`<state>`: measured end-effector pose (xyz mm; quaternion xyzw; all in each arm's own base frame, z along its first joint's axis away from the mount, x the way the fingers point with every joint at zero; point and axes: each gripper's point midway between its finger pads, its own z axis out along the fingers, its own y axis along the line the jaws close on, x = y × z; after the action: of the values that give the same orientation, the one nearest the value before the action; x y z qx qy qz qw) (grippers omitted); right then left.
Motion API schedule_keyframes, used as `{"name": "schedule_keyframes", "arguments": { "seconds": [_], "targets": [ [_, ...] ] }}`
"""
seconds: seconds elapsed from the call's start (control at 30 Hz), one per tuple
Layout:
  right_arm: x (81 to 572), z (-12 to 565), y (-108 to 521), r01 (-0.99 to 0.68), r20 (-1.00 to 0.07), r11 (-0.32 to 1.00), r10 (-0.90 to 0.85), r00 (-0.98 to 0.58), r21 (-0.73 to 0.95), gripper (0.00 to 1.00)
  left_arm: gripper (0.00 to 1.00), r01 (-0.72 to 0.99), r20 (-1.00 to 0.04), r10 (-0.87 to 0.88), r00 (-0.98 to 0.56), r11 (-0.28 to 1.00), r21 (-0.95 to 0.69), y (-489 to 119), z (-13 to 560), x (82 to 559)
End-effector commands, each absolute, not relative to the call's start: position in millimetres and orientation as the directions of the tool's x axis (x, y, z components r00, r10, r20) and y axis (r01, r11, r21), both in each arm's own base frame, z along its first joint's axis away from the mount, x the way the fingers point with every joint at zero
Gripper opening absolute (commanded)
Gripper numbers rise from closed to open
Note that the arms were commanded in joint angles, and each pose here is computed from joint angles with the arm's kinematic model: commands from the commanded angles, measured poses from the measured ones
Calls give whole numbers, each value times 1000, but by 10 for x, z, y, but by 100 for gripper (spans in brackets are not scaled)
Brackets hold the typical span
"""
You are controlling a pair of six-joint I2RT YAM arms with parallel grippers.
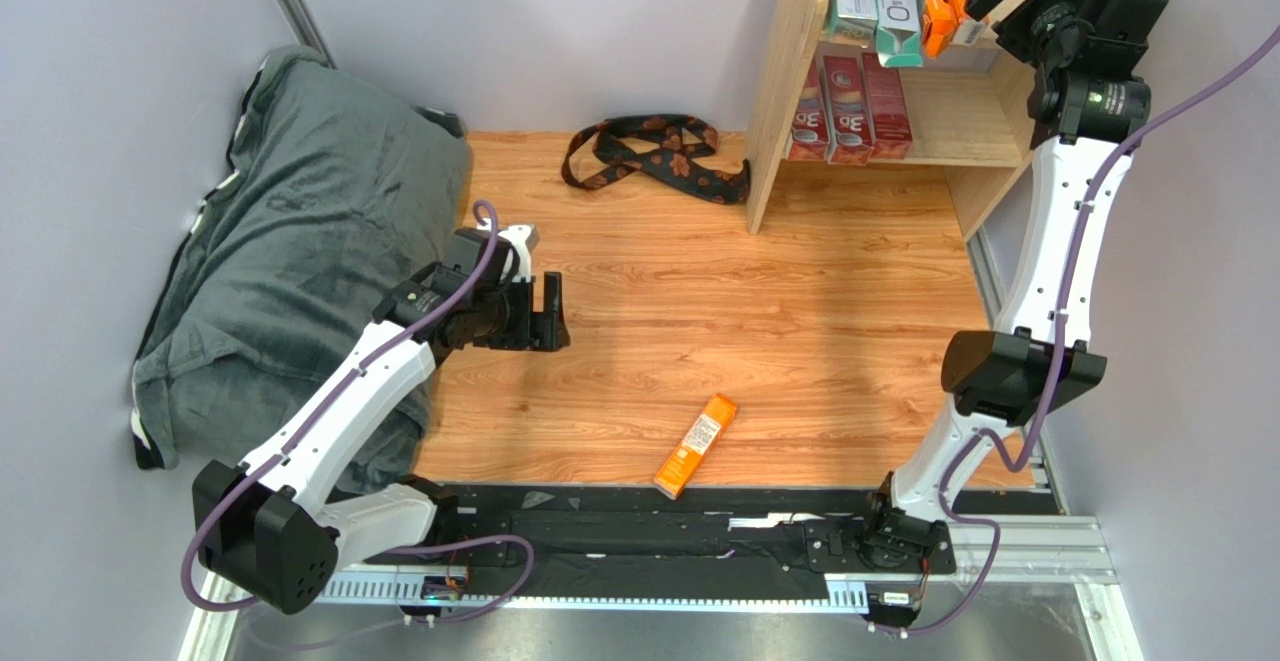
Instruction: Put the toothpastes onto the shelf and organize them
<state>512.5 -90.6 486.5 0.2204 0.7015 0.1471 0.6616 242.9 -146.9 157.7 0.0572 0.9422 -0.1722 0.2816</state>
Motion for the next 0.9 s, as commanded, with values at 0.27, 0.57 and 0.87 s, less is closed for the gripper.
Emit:
{"name": "schedule_keyframes", "arguments": {
  "seconds": [0.27, 0.57, 0.87],
  "targets": [
    [4557, 5646, -665, -7, -856, 864, 501, 125, 504, 87, 88, 366, -646, 67, -761, 866, -341, -1766, 1869, 2358],
    [3853, 5368, 26, -65, -887, 887, 460, 39, 457, 87, 88, 514, -623, 228, -748, 794, -325, -2282, 1733, 2061],
    [2969, 4617, 667, -142, -872, 860, 479, -98, 489, 86, 88, 581, -597, 327, -732, 757, -298, -2659, 1588, 1764]
  ]
}}
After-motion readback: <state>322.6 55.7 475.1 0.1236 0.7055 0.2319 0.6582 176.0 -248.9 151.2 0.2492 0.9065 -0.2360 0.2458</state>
